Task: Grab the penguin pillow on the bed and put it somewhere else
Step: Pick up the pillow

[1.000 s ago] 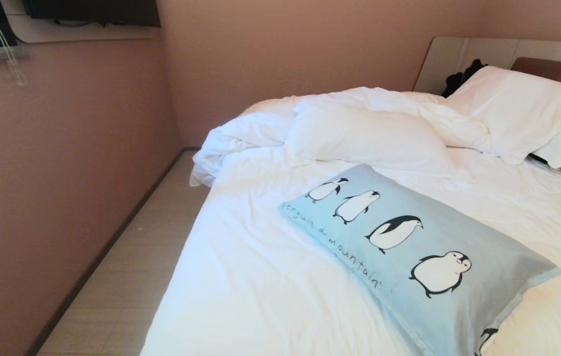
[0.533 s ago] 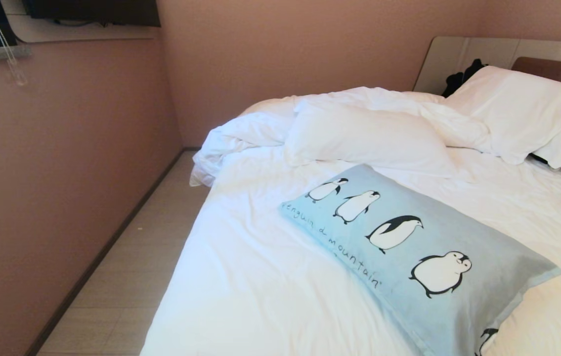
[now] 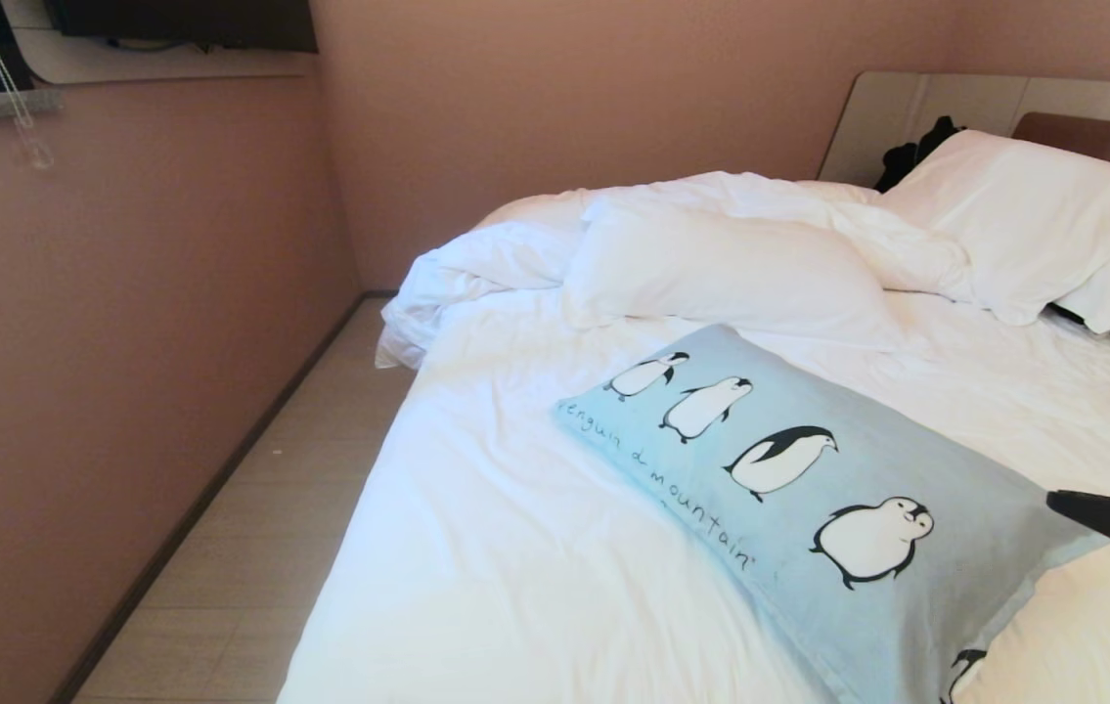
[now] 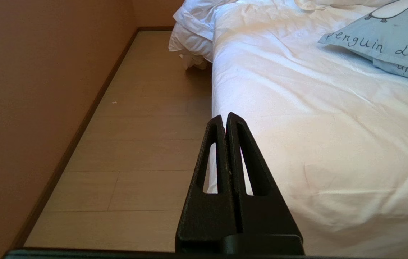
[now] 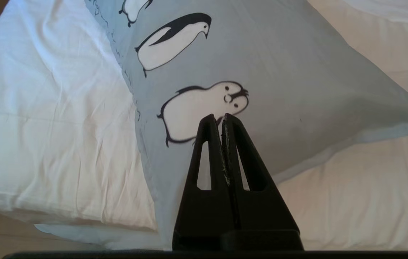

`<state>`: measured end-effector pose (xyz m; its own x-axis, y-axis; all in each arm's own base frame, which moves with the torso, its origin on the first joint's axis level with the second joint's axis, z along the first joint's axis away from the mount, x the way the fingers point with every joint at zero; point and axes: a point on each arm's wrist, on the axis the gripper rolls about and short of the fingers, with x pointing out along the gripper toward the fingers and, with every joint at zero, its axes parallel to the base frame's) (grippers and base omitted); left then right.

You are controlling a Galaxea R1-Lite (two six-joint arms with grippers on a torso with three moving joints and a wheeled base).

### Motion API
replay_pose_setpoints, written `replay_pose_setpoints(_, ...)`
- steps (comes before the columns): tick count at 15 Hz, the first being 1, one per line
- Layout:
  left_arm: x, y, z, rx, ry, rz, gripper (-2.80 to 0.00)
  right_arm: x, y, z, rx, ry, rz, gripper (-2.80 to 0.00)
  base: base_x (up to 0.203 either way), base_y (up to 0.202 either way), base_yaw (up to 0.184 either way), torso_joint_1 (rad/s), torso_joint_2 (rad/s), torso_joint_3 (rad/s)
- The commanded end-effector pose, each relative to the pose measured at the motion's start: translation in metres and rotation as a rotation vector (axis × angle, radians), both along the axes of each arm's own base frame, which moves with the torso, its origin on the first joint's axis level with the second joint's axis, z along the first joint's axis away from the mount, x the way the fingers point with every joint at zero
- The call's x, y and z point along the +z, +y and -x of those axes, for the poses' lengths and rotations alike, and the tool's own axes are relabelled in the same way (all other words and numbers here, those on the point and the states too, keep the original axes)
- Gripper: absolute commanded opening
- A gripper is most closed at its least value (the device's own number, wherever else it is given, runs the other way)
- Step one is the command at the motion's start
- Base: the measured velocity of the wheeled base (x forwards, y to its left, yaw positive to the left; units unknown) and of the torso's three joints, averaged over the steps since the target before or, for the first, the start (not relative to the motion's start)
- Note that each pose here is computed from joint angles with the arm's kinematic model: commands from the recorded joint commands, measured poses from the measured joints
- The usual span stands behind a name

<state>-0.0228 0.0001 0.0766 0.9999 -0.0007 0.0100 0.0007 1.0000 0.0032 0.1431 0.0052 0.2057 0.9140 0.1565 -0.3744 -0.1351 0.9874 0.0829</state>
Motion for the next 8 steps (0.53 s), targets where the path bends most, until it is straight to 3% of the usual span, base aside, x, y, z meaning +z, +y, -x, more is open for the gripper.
replay_pose_setpoints(1,0.0,0.0,0.0,0.001,-0.001,0.0,-2.8,-0.006,0.001,-0.036,0.01,0.086,-0.003,-2.8,0.0,0.0,0.0,0.0,0.0,0.0)
replay_pose_setpoints(8,0.0,0.0,0.0,0.001,-0.001,0.0,-2.8,-0.029,0.002,-0.112,0.095,0.207,-0.026,-2.8,0.0,0.0,0.0,0.0,0.0,0.0)
